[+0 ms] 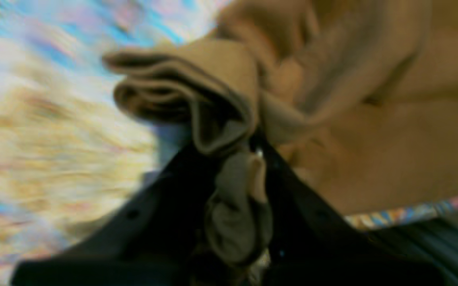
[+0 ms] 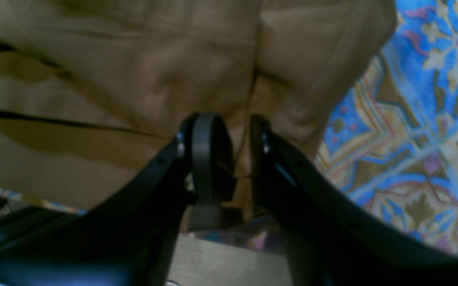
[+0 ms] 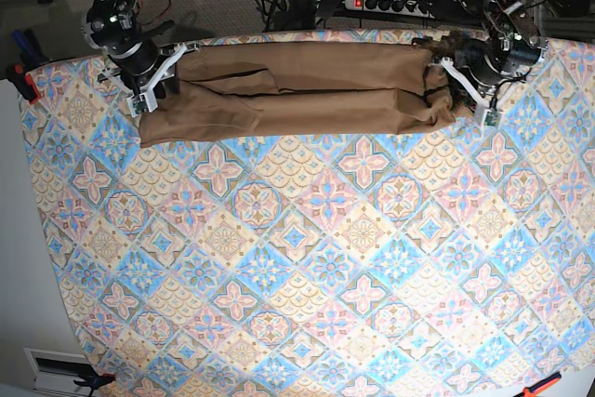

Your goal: Layout the t-shirt on the table in an organized manner, then fold the t-shirt properly

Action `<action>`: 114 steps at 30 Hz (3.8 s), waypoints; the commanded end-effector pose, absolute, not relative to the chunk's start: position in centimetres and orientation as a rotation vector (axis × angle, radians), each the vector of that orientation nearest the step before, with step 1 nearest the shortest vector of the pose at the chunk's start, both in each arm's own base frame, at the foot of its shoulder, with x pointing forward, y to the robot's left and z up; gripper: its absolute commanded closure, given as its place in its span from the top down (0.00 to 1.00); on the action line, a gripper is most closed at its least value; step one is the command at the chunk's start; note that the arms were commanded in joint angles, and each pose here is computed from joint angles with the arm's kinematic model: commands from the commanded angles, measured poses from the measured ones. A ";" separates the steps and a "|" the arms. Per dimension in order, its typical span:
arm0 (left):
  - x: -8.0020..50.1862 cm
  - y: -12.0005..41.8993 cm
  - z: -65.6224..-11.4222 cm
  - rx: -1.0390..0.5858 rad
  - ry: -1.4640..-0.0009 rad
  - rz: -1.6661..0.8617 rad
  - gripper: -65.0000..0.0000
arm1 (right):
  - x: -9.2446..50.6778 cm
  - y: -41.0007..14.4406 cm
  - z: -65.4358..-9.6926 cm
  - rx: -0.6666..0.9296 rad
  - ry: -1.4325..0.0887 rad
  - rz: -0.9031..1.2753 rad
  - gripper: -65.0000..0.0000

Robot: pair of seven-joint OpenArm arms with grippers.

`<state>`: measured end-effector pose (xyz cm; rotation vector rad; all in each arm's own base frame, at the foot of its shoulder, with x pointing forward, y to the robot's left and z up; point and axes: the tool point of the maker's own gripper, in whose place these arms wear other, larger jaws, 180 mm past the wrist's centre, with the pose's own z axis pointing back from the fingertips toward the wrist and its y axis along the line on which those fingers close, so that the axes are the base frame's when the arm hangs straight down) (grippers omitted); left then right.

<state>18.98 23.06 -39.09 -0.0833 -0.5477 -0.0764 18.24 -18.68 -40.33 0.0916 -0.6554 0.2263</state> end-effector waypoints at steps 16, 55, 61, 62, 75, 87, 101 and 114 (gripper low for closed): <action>19.7 28.6 -34.8 0.110 -0.598 -0.034 0.00 | 18.9 -18.6 -39.5 0.099 -0.698 0.232 0.21; 21.7 10.0 -36.8 -0.256 -0.633 -0.493 0.00 | 19.0 -16.3 -39.7 0.148 -0.694 0.267 0.21; 20.4 3.7 -35.9 -0.418 -0.721 -0.600 0.00 | 19.0 -16.3 -39.7 0.148 -0.694 0.267 0.21; 20.4 3.1 -35.8 -0.432 -0.729 -0.609 0.00 | 19.0 -16.3 -39.7 0.148 -0.694 0.267 0.21; 20.7 -1.1 -34.3 -0.514 -0.771 -0.717 0.00 | 19.0 -16.3 -39.7 0.148 -0.695 0.267 0.21; 19.8 -3.6 -34.5 -0.492 -0.751 -0.843 0.00 | 19.1 -16.3 -39.7 0.148 -0.698 0.267 0.21; 20.1 -4.5 -34.2 -0.504 -0.762 -0.860 0.44 | 19.0 -16.3 -39.7 0.148 -0.695 0.267 0.21; 23.4 -4.9 -31.5 -0.533 -0.870 -0.688 0.52 | 19.0 -16.3 -39.7 0.148 -0.694 0.267 0.21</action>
